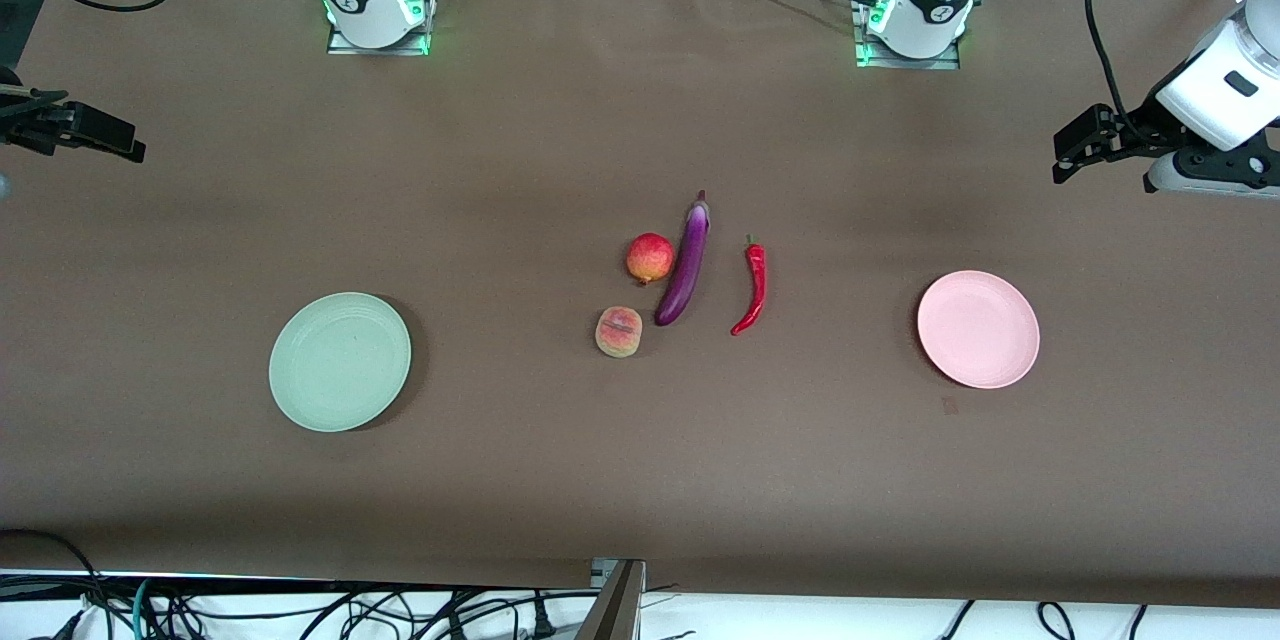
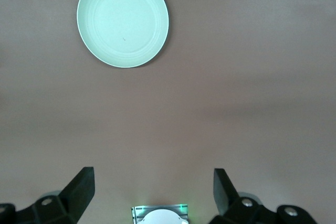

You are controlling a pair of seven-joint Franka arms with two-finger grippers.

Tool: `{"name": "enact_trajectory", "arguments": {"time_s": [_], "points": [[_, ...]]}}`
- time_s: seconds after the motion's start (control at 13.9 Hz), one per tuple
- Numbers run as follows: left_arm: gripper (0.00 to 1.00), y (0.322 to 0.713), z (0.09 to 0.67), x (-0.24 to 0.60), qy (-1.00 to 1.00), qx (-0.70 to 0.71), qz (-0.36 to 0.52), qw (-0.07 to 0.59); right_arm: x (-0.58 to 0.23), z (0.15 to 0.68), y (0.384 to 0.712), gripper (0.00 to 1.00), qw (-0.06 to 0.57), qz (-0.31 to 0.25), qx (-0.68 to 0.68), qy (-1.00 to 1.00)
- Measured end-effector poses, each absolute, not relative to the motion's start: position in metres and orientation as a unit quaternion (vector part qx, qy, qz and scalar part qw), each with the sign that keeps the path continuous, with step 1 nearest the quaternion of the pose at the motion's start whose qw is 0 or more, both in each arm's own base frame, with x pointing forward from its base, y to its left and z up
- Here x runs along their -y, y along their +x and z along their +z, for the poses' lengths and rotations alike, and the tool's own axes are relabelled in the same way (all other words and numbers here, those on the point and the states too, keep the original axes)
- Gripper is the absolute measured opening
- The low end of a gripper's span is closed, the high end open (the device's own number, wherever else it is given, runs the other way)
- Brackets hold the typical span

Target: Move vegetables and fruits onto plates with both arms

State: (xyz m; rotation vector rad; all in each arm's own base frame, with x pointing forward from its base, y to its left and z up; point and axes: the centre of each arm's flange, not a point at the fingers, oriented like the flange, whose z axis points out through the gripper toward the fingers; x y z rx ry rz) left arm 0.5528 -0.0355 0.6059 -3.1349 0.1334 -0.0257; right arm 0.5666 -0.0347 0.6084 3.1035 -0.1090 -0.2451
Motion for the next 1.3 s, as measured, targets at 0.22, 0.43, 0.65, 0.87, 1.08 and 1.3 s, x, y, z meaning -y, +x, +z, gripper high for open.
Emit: {"name": "enact_trajectory", "arguments": {"time_s": [0.22, 0.43, 0.65, 0.87, 1.08, 1.3], "points": [[1.00, 0.553, 0.606, 0.035, -0.999, -0.043, -0.008, 0.002, 0.035, 0.608, 0.567, 1.00, 0.013, -0.079, 0.035, 0.996], [1.00, 0.553, 0.606, 0.035, -0.999, -0.043, -0.008, 0.002, 0.035, 0.608, 0.568, 1.00, 0.013, -0.078, 0.035, 0.996], [1.00, 0.553, 0.606, 0.036, -0.999, -0.043, -0.007, 0.002, 0.035, 0.607, 0.569, 1.00, 0.013, -0.077, 0.035, 0.996], [1.00, 0.553, 0.605, 0.036, -0.999, -0.043, -0.007, 0.002, 0.035, 0.606, 0.569, 1.00, 0.013, -0.077, 0.035, 0.996], [1.00, 0.552, 0.605, 0.036, -0.999, -0.043, -0.005, 0.002, 0.035, 0.606, 0.570, 1.00, 0.013, -0.074, 0.035, 0.997], [1.00, 0.551, 0.604, 0.036, -0.999, -0.043, 0.001, 0.002, 0.022, 0.601, 0.575, 1.00, 0.018, -0.073, 0.022, 0.997]]}}
